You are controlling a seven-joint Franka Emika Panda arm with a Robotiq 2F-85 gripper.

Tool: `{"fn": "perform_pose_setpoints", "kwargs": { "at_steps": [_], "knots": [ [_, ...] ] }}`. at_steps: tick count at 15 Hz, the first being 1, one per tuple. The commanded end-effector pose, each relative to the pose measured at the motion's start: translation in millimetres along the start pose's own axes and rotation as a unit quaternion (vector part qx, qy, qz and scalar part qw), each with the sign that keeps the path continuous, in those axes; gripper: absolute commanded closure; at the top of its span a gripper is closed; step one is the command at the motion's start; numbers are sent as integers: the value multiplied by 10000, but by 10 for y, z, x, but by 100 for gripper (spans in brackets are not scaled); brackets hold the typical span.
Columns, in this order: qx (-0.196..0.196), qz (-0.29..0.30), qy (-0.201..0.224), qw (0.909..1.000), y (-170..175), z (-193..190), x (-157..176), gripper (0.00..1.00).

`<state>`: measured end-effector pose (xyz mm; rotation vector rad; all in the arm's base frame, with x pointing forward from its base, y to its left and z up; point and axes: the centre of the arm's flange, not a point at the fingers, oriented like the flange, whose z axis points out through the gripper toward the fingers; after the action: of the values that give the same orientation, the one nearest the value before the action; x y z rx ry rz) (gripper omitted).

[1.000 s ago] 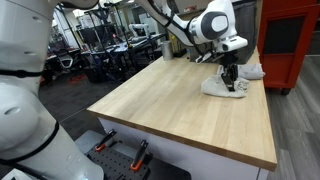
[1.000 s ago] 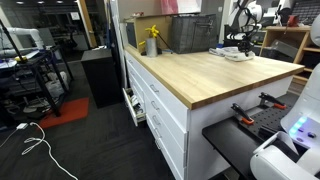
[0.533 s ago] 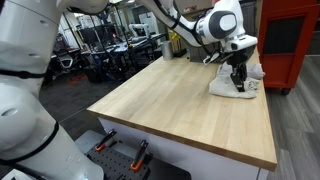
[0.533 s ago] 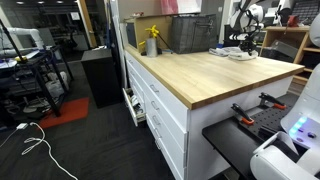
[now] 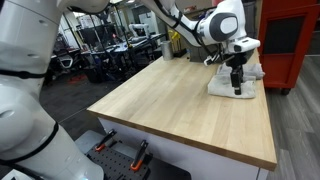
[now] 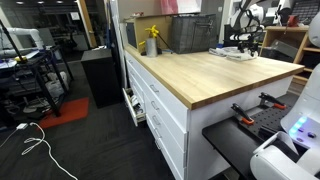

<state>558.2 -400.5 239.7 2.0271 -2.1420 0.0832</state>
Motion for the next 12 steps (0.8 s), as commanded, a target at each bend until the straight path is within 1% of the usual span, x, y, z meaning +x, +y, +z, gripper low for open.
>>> {"fn": "perform_pose_setpoints", "kwargs": {
  "at_steps": [1, 5, 9, 12],
  "knots": [
    [138, -249, -439, 9986, 216, -127, -153, 0],
    [326, -400, -780, 9956, 373, -232, -214, 0],
    [536, -237, -857, 9946, 547, -355, -214, 0],
    [687, -147, -947, 9930, 756, -524, -272, 0]
  ]
}}
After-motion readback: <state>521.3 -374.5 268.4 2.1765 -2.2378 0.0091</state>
